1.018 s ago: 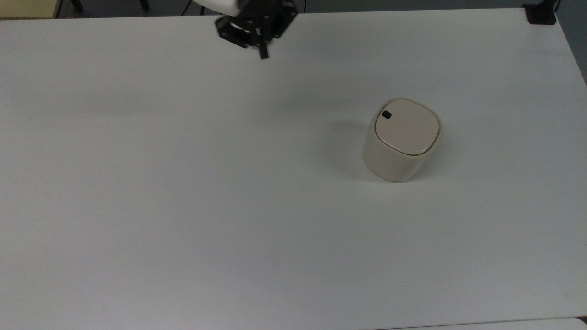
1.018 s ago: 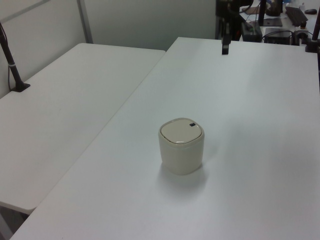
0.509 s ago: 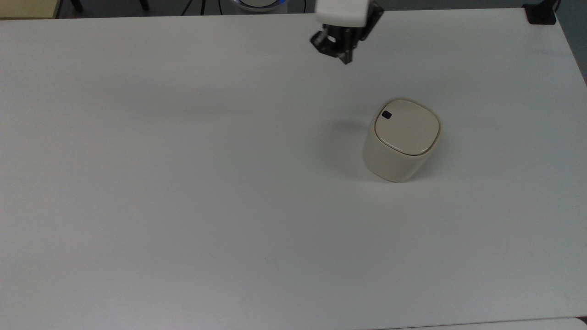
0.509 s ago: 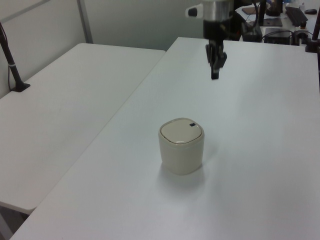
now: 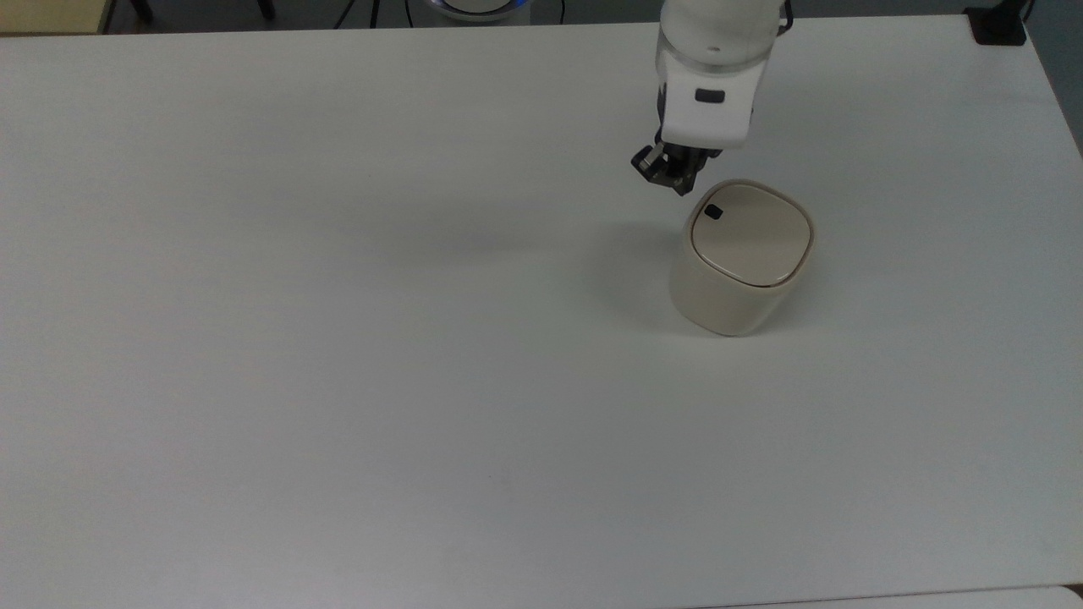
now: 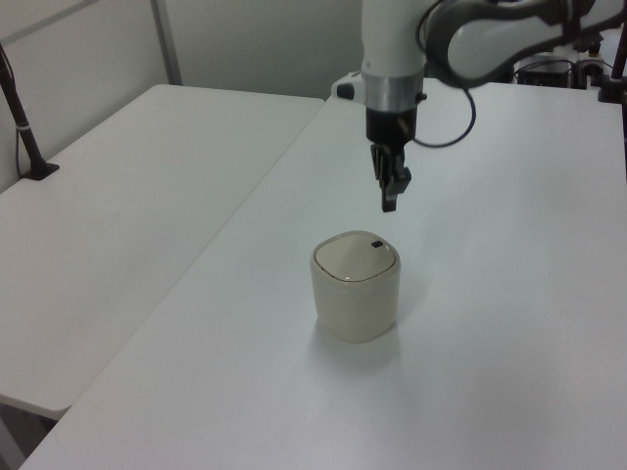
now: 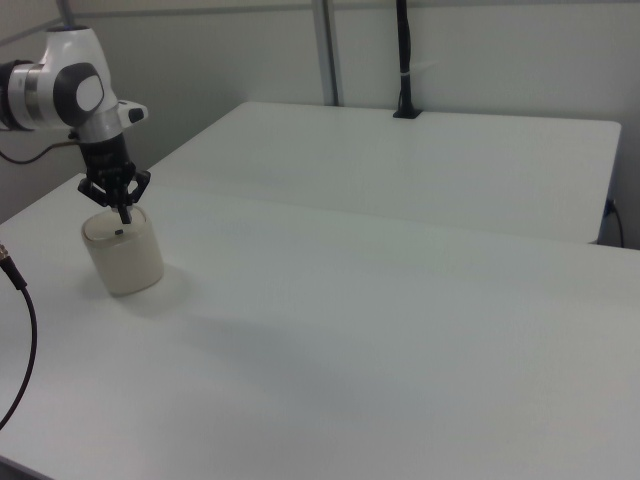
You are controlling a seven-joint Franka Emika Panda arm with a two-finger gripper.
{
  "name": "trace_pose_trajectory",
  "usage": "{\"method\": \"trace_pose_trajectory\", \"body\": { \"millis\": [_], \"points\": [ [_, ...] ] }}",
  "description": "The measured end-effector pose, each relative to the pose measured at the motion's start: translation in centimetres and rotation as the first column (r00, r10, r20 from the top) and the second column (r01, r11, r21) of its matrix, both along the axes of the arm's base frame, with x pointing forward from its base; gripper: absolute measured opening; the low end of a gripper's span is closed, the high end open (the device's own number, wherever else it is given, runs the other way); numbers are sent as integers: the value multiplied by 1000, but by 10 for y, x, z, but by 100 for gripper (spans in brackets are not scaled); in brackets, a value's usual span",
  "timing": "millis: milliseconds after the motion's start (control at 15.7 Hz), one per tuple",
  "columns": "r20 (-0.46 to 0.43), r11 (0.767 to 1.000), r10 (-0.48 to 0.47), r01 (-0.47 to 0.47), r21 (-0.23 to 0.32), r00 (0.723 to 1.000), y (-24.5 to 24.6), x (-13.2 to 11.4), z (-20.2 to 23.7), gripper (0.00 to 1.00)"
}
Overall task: Open the trash bin
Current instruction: 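Press the gripper down on the lid's dark button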
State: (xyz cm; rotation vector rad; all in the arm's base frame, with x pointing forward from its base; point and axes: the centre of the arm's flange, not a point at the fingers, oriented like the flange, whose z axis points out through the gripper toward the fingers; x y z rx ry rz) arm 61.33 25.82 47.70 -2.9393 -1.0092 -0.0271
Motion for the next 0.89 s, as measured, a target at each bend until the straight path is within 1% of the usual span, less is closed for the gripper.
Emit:
{"method": "trace_pose_trajectory", "body": {
  "millis": [382,636,891],
  "points": [
    [16,997,66,-65,-47,998,31,-5,-18,3],
    [30,995,93,-91,-50,995,49,-3,-34,3],
    [43,993,106,-103,-57,993,55,-3,-32,3]
  ]
}}
